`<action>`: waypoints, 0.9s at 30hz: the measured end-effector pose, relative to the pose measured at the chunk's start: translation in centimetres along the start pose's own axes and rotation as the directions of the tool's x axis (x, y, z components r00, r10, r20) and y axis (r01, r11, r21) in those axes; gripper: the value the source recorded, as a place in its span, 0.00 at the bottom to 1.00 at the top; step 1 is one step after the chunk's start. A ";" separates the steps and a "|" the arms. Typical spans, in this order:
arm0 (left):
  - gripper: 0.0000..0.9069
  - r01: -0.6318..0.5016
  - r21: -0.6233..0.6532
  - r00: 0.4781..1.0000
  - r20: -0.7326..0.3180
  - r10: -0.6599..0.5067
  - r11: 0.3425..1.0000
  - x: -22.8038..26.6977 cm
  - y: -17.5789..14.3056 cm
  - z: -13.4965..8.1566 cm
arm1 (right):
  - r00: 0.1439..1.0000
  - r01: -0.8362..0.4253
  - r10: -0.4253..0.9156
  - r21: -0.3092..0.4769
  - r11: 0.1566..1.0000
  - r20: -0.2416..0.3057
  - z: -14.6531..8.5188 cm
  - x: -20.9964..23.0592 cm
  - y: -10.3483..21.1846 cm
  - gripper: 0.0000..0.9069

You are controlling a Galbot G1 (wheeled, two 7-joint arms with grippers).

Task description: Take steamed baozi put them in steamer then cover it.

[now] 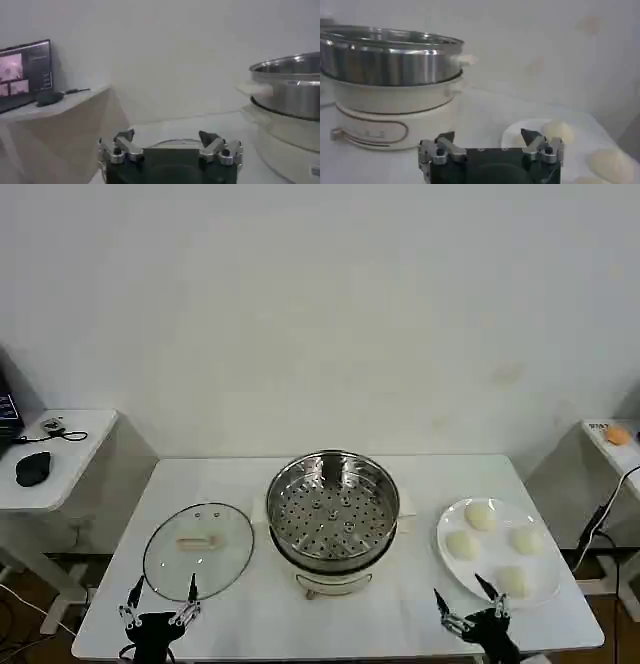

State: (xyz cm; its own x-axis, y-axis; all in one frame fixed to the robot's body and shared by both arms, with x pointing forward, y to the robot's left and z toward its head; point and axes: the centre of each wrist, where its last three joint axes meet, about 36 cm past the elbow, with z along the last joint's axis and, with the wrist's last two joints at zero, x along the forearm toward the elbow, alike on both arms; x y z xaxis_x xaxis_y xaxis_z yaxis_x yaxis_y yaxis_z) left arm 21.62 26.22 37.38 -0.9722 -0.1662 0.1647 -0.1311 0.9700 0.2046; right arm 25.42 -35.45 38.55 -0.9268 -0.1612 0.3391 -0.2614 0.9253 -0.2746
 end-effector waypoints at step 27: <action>1.00 -0.004 -0.173 1.000 0.019 0.007 0.985 0.0 2.5 -1.6 | 0.849 0.527 -0.258 0.705 0.475 -0.461 -13.5 -14.7 -22.3 1.00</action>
State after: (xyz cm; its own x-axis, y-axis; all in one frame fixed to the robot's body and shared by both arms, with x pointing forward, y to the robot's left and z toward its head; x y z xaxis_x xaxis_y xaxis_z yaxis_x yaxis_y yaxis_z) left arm 21.64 28.42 39.41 -0.9767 -0.1556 0.1475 -0.0918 0.9253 0.3680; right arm 48.48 -49.09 51.88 -0.5954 -0.2172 0.7735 -0.8024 0.1126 -0.5860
